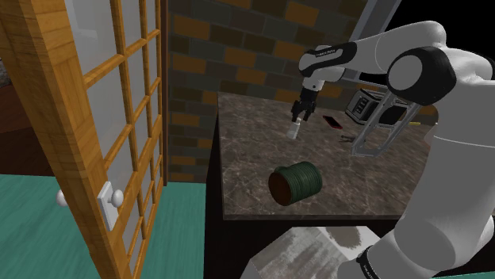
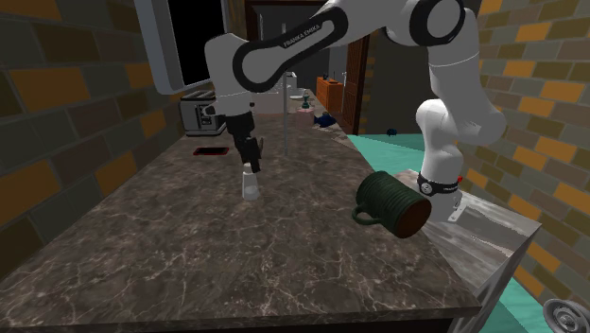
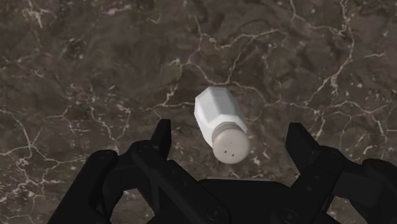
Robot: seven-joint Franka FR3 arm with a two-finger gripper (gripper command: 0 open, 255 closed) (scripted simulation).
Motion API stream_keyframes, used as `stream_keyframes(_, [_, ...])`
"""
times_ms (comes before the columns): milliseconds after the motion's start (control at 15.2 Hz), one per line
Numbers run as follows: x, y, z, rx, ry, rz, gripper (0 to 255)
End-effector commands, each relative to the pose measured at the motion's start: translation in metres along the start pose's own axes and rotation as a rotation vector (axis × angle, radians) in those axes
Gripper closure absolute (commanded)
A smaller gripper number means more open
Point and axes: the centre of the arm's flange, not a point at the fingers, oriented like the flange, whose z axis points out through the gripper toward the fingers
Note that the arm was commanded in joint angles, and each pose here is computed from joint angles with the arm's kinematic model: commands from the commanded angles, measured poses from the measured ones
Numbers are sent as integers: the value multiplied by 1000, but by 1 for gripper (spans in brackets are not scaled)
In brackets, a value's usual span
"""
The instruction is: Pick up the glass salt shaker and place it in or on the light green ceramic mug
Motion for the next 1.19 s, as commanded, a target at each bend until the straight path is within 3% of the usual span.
stream_keyframes(0, [0, 0, 9, 0, 0, 0, 0])
stream_keyframes(462, [0, 0, 9, 0, 0, 0, 0])
stream_keyframes(528, [0, 0, 9, 0, 0, 0, 255])
stream_keyframes(1122, [0, 0, 9, 0, 0, 0, 255])
